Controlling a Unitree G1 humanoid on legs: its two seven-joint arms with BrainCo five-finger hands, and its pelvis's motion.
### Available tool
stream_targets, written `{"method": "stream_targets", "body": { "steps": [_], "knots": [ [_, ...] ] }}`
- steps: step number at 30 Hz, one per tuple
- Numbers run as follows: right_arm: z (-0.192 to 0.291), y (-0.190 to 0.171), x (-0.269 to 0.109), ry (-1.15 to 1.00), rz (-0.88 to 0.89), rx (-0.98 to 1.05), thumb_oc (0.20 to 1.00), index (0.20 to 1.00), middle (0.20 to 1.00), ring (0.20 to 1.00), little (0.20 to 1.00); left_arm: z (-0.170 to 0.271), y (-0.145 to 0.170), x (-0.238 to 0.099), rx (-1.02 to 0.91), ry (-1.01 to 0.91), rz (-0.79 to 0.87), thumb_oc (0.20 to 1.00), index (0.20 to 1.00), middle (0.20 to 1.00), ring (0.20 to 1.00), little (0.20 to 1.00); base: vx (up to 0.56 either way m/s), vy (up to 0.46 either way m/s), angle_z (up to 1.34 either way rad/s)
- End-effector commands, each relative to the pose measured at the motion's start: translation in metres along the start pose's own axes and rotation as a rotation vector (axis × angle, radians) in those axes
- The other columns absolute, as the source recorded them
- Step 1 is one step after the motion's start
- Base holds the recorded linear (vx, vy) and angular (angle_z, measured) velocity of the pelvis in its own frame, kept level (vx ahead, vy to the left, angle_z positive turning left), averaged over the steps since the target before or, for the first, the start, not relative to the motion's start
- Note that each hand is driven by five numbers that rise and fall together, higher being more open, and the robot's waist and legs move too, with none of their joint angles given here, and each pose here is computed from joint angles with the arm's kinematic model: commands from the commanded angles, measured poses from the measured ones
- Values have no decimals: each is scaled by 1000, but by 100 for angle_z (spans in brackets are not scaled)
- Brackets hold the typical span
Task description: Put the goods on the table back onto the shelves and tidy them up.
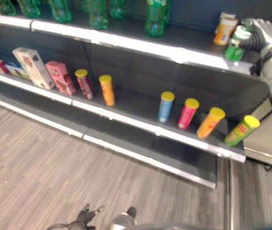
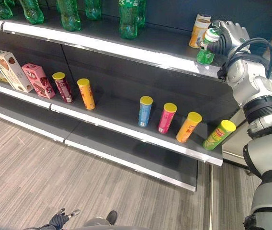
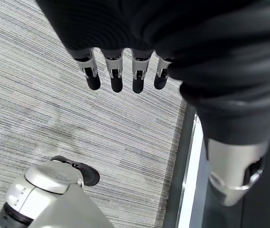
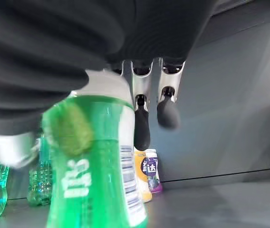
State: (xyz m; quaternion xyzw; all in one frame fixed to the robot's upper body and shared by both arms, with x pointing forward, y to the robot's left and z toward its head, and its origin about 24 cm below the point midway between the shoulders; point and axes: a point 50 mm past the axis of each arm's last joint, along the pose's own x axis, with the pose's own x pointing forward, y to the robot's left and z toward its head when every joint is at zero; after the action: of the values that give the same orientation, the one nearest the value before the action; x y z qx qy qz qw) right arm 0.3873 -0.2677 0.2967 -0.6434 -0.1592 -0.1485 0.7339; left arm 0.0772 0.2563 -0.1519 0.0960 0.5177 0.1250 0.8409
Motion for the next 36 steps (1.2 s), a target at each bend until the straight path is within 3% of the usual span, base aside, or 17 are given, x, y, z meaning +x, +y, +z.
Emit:
{"method": "stream_targets", "body": {
  "steps": [1,10,25,27,29,31,36],
  "knots": [
    [28,-37,18,-79,-102,-79,1000,1000,1000,1000,1000,10,14,4,17,-20,49,1000,1000,1000,1000,1000,0,0,0],
    [31,-40,15,-104,-146,-58,1000,1000,1000,1000,1000,8,14,4,19,-8,54,1000,1000,1000,1000,1000,0,0,0],
    [30,-61,-15,-174,-377,18,1000,1000,1000,1000,1000,-3,13,2,-3,36,80,1000,1000,1000,1000,1000,-1,31,-13],
    [31,-52,-19,-161,-379,158,1000,1000,1000,1000,1000,-5,12,1,-14,43,81,1000,1000,1000,1000,1000,0,0,0],
    [43,-12,-29,-161,-278,636,1000,1000,1000,1000,1000,-15,8,-1,-29,80,67,1000,1000,1000,1000,1000,-4,33,-2],
    [56,4,-34,-187,-202,830,1000,1000,1000,1000,1000,-19,8,-2,-38,97,64,1000,1000,1000,1000,1000,-10,35,-11],
    [74,19,-41,-217,-131,1037,1000,1000,1000,1000,1000,-24,8,-3,-66,127,71,1000,1000,1000,1000,1000,-3,15,-4]
  ]
}}
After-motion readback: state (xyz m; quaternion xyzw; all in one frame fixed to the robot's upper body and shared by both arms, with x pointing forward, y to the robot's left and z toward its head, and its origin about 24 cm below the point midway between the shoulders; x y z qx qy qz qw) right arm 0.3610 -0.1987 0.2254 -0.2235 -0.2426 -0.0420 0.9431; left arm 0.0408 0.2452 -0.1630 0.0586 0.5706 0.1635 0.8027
